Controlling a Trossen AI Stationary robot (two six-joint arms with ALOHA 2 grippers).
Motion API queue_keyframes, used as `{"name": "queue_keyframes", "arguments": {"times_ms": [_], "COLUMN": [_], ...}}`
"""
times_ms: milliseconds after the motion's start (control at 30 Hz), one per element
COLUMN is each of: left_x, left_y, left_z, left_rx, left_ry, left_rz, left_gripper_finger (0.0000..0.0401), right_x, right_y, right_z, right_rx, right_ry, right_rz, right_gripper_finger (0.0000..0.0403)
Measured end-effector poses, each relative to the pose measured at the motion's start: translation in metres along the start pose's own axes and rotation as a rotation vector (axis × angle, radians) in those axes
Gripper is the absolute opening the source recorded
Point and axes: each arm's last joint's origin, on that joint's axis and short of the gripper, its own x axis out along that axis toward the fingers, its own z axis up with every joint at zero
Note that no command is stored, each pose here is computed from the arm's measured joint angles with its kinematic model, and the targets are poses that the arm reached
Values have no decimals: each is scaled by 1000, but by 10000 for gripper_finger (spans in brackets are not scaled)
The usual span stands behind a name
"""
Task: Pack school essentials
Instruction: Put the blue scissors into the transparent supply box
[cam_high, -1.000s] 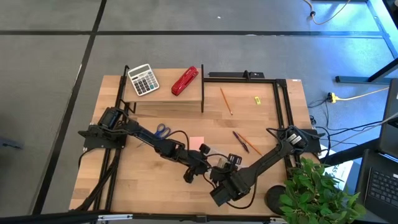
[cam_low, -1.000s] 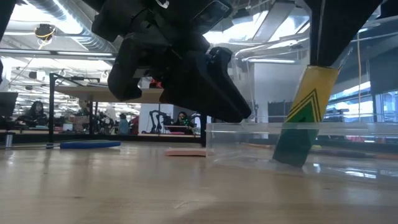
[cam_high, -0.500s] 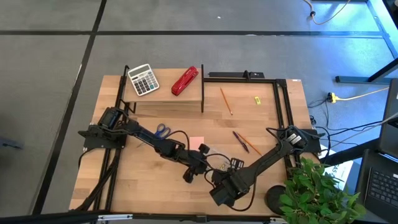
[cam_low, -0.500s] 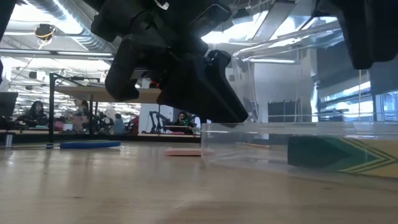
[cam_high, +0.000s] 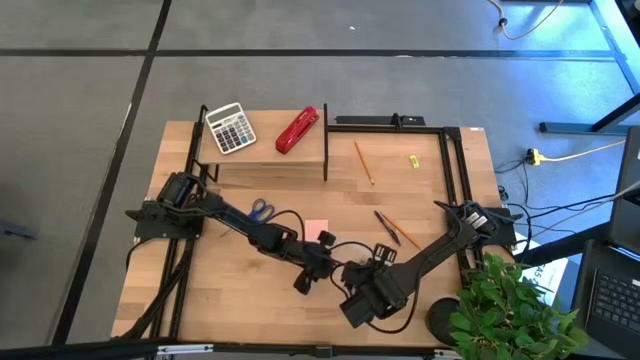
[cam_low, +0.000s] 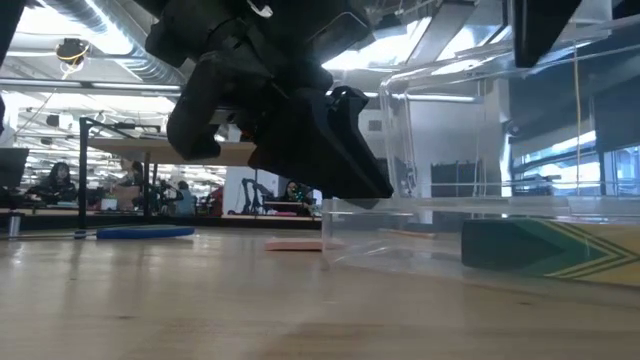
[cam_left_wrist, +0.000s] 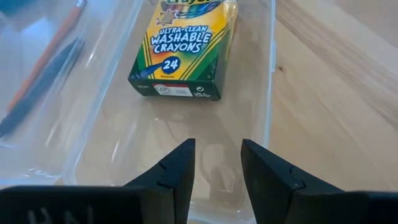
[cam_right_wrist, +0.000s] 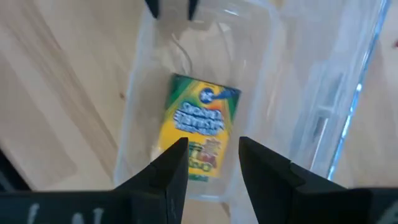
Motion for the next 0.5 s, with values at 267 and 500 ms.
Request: {"name": "queue_keyframes", "arguments": {"times_ms": [267,500], "left_x": [-2,-3], "left_y": [-16,-29], "left_z": [4,6], "left_rx": [-5,-80], "left_ry": [-6,-9], "left_rz": [-31,-55], "left_gripper_finger": [124,124], "right_x": [-1,-1], "right_y": [-7,-8], "right_z": [-2,1], "right_rx": [-29,-102], "right_ry": [-15,-105], "right_rz": [-91,-152], "right_gripper_finger": [145,145]}}
